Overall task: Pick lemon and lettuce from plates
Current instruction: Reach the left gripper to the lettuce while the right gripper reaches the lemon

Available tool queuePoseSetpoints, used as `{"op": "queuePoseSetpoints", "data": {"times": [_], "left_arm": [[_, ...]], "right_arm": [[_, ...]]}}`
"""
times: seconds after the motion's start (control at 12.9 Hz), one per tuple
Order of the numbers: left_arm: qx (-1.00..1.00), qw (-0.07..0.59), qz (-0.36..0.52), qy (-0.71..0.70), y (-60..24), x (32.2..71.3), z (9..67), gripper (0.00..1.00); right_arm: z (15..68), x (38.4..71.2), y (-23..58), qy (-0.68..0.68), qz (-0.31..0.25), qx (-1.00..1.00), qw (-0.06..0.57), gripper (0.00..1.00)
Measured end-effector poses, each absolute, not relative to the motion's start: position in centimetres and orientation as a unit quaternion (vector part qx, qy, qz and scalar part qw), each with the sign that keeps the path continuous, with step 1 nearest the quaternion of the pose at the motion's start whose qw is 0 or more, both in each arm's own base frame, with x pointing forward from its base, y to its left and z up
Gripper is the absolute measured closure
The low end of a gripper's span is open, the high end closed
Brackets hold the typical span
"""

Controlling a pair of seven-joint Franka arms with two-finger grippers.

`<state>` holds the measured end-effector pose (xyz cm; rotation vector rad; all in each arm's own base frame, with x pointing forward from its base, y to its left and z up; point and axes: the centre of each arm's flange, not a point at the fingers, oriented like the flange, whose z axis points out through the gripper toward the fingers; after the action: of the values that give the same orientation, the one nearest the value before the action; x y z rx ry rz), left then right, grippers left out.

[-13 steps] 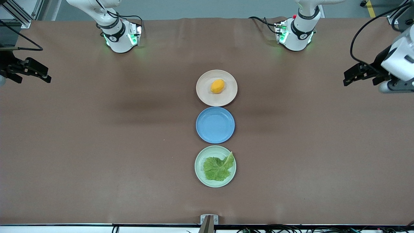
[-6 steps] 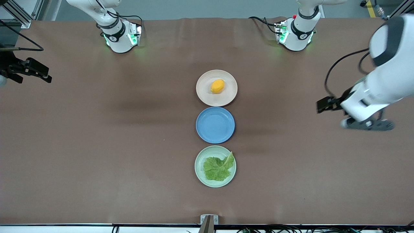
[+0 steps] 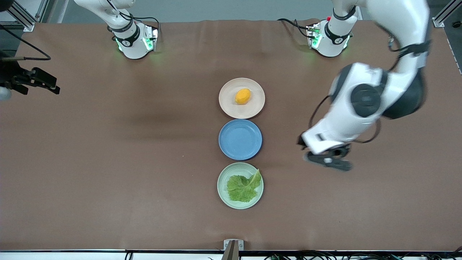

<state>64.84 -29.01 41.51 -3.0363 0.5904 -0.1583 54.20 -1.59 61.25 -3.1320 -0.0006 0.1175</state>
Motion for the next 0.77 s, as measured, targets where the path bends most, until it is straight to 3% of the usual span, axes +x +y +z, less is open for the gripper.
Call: {"op": "queuePoseSetpoints", "data": {"times": [0.39,0.77], "left_arm": [[-0.964,-0.017,-0.144,0.224,-33.4,67.1,33.8,0.04],[-0.945,-0.086,-0.218,0.227,-37.6,66.9,25.2,0.18]], "right_arm": [[52.8,58.4,-0.7,0.0,0.098,-0.995,0.012,0.0],[53.9,57.1,10.8,0.111,0.102,-0.988,0.036,0.0]]}}
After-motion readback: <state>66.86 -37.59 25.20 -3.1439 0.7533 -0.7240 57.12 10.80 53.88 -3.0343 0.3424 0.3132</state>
